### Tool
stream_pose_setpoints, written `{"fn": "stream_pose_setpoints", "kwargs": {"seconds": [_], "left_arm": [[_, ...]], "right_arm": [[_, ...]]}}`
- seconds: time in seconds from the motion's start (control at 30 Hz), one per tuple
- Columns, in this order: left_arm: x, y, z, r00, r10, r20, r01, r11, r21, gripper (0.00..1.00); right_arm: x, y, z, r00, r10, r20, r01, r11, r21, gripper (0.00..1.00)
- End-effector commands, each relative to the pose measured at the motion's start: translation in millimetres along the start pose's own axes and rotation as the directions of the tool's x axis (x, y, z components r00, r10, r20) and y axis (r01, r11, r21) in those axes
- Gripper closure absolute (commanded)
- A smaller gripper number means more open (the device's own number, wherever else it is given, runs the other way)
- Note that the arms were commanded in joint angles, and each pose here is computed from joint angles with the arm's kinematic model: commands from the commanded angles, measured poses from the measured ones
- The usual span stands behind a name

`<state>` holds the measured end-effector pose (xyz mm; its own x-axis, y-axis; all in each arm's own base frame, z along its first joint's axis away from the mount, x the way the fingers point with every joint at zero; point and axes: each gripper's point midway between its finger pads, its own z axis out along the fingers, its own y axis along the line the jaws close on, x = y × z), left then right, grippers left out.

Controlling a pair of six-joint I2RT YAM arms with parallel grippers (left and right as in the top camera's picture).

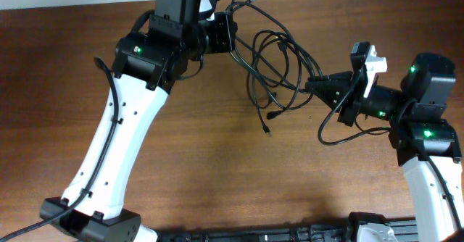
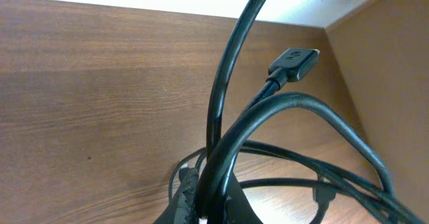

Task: Untangle cables

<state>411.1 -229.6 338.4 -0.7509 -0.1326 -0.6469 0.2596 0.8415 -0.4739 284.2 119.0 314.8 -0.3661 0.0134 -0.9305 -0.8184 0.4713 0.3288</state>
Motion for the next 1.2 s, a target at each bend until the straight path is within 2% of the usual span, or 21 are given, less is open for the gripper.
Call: {"fn": "stream_pose_setpoints", "kwargs": {"seconds": [0.0,0.03,0.07,0.1,0.13,0.17,0.2,0.33,0.43,0.5,0.53,0.6,0.7,0.87,1.03,1.07,1.1,1.17], "left_arm": [[-26,20,-17,0.991,-0.05,0.123,0.061,0.994,-0.092,1.0],[-26,20,-17,0.993,-0.019,0.12,0.03,0.995,-0.095,1.0],[-26,20,-17,0.993,0.029,0.114,-0.017,0.995,-0.101,1.0],[-25,19,-17,0.992,0.059,0.107,-0.048,0.994,-0.1,1.0],[-24,19,-17,0.991,0.086,0.101,-0.076,0.992,-0.102,1.0],[-24,20,-17,0.989,0.108,0.097,-0.097,0.99,-0.106,1.0],[-24,20,-17,0.988,0.121,0.095,-0.111,0.988,-0.107,1.0],[-23,17,-16,0.969,0.232,0.08,-0.224,0.969,-0.101,1.0],[-15,-4,-15,0.919,0.39,0.061,-0.391,0.92,0.018,1.0],[-3,-29,-18,0.839,0.537,0.087,-0.544,0.823,0.166,1.0],[7,-49,-23,0.772,0.622,0.134,-0.632,0.723,0.279,1.0],[17,-68,-32,0.712,0.673,0.199,-0.689,0.615,0.383,1.0],[27,-88,-44,0.659,0.695,0.286,-0.726,0.49,0.482,1.0],[29,-105,-57,0.639,0.676,0.367,-0.737,0.401,0.544,1.0],[32,-139,-96,0.596,0.589,0.546,-0.75,0.165,0.641,1.0],[33,-143,-103,0.588,0.571,0.572,-0.75,0.12,0.651,1.0],[35,-148,-112,0.583,0.55,0.598,-0.745,0.068,0.663,1.0],[39,-150,-120,0.587,0.532,0.61,-0.732,0.028,0.681,1.0]], "right_arm": [[3,-3,-1,1.0,0.028,-0.013,-0.027,0.999,0.031,0.96],[6,-8,-1,0.999,0.039,-0.021,-0.038,0.997,0.061,0.9],[9,-14,-2,0.998,0.053,-0.029,-0.05,0.994,0.098,0.67],[10,-18,-3,0.997,0.064,-0.033,-0.06,0.991,0.123,0.56],[12,-23,-3,0.996,0.079,-0.037,-0.072,0.986,0.153,0.32],[14,-31,-5,0.992,0.12,-0.037,-0.11,0.973,0.201,0.18],[16,-36,-6,0.989,0.145,-0.034,-0.133,0.963,0.232,0.14],[16,-38,-7,0.988,0.153,-0.034,-0.14,0.96,0.243,0.11],[16,-38,-6,0.988,0.153,-0.034,-0.14,0.96,0.242,0.11],[16,-37,-6,0.988,0.152,-0.033,-0.14,0.961,0.238,0.11],[16,-37,-7,0.988,0.151,-0.033,-0.139,0.961,0.238,0.11],[15,-35,-7,0.989,0.146,-0.031,-0.134,0.962,0.238,0.11],[10,-29,-10,0.992,0.122,-0.022,-0.113,0.964,0.239,0.11],[-1,-12,-16,0.998,0.057,0.001,-0.056,0.969,0.241,0.11],[-4,-23,-30,1.0,0.029,0.006,-0.029,0.921,0.389,0.09],[-2,-32,-34,0.999,0.036,0.001,-0.033,0.896,0.444,0.07],[4,-49,-45,0.998,0.063,-0.005,-0.05,0.836,0.547,0.01],[16,-83,-74,0.986,0.163,0.037,-0.136,0.653,0.745,0.01]]}}
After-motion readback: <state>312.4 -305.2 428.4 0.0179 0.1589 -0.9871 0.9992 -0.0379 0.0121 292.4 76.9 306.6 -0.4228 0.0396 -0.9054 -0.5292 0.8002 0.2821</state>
